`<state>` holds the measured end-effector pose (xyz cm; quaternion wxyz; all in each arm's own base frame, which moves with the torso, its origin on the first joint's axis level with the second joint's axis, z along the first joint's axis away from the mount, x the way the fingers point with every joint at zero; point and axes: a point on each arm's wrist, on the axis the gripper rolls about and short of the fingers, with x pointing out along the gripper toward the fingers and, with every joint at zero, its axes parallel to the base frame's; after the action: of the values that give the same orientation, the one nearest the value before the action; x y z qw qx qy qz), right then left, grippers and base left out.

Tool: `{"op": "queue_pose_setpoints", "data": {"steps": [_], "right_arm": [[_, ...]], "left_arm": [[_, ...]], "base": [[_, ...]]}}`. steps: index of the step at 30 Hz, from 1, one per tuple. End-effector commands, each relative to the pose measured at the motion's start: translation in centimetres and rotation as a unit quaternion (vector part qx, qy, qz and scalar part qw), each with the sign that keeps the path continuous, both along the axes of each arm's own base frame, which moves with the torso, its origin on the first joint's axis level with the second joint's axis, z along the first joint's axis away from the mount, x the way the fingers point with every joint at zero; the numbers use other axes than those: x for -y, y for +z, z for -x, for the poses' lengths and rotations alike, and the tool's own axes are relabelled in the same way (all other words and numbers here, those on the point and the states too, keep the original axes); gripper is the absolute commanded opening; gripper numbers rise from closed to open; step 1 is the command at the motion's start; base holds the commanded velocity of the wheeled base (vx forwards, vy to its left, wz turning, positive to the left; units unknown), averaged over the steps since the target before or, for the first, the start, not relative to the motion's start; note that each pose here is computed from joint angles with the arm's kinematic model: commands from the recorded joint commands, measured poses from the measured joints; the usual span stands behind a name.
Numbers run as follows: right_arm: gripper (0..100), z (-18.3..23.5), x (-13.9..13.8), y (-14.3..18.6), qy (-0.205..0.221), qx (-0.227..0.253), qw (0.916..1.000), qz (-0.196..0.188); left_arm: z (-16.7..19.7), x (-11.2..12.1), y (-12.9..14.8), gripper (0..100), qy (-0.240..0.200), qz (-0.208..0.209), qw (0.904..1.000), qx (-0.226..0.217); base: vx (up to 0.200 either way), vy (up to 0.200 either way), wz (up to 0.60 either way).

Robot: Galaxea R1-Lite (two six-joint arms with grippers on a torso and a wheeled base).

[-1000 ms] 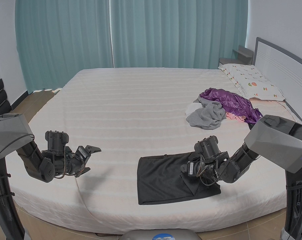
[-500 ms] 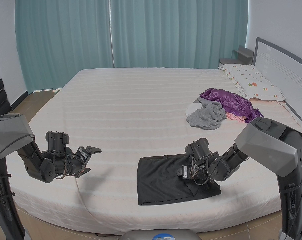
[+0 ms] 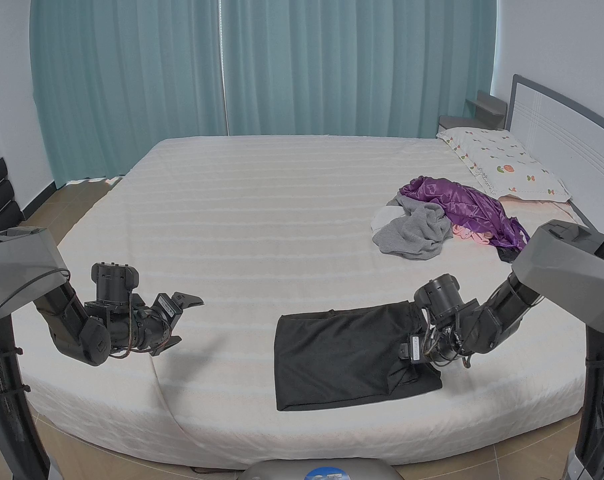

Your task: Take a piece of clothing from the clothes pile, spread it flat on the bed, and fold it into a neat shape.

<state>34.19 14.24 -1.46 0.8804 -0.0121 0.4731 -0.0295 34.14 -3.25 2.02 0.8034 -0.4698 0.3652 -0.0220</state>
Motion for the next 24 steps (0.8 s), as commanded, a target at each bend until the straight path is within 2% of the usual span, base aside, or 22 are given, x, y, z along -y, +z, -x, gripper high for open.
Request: {"op": "queue_pose_setpoints", "data": {"steps": [1,9,10,11,12,15,16,19,21,24], "right_arm": [[100,3.6,3.0,1.5,-0.014,-0.022,0.9997,-0.003],[100,5.7,6.7,1.7,-0.039,0.009,0.9984,-0.039],[100,5.8,7.2,2.0,-0.038,0.022,0.9973,-0.059],[100,5.8,7.3,2.0,-0.039,0.025,0.997,-0.062],[100,5.5,7.4,2.3,-0.034,0.039,0.9945,-0.091],[100,4.9,7.2,2.4,-0.017,0.051,0.9896,-0.134],[100,4.7,6.8,2.1,-0.008,0.05,0.9853,-0.163],[100,4.1,6.1,1.1,0.008,0.039,0.9763,-0.213],[100,3.4,5.7,0.2,0.019,0.038,0.9723,-0.23],[100,2.6,5.6,-1.6,0.025,0.04,0.9712,-0.234]], "left_arm": [[0.0,0.0,-0.1,100,0.0,0.0,1.0,-0.001],[0.0,0.0,-0.1,100,0.0,0.0,1.0,-0.001],[0.0,0.0,-0.1,100,0.0,0.0,1.0,-0.001],[0.0,0.0,-0.1,100,0.0,0.0,1.0,-0.001],[0.0,0.0,-0.1,100,0.0,0.0,1.0,-0.001],[0.0,0.0,-0.1,100,0.0,0.0,1.0,-0.001],[0.0,0.0,-0.1,100,0.0,0.0,1.0,-0.002],[0.0,0.0,-0.1,100,0.0,0.0,1.0,-0.001],[0.0,0.0,-0.1,100,0.0,0.0,1.0,-0.002],[0.0,0.0,-0.1,100,0.0,0.0,1.0,-0.001]], "base": [[0.0,0.0,0.0],[0.0,0.0,0.0],[0.0,0.0,0.0],[0.0,0.0,0.0],[0.0,0.0,0.0],[0.0,0.0,0.0],[0.0,0.0,0.0],[0.0,0.0,0.0],[0.0,0.0,0.0],[0.0,0.0,0.0]]}}
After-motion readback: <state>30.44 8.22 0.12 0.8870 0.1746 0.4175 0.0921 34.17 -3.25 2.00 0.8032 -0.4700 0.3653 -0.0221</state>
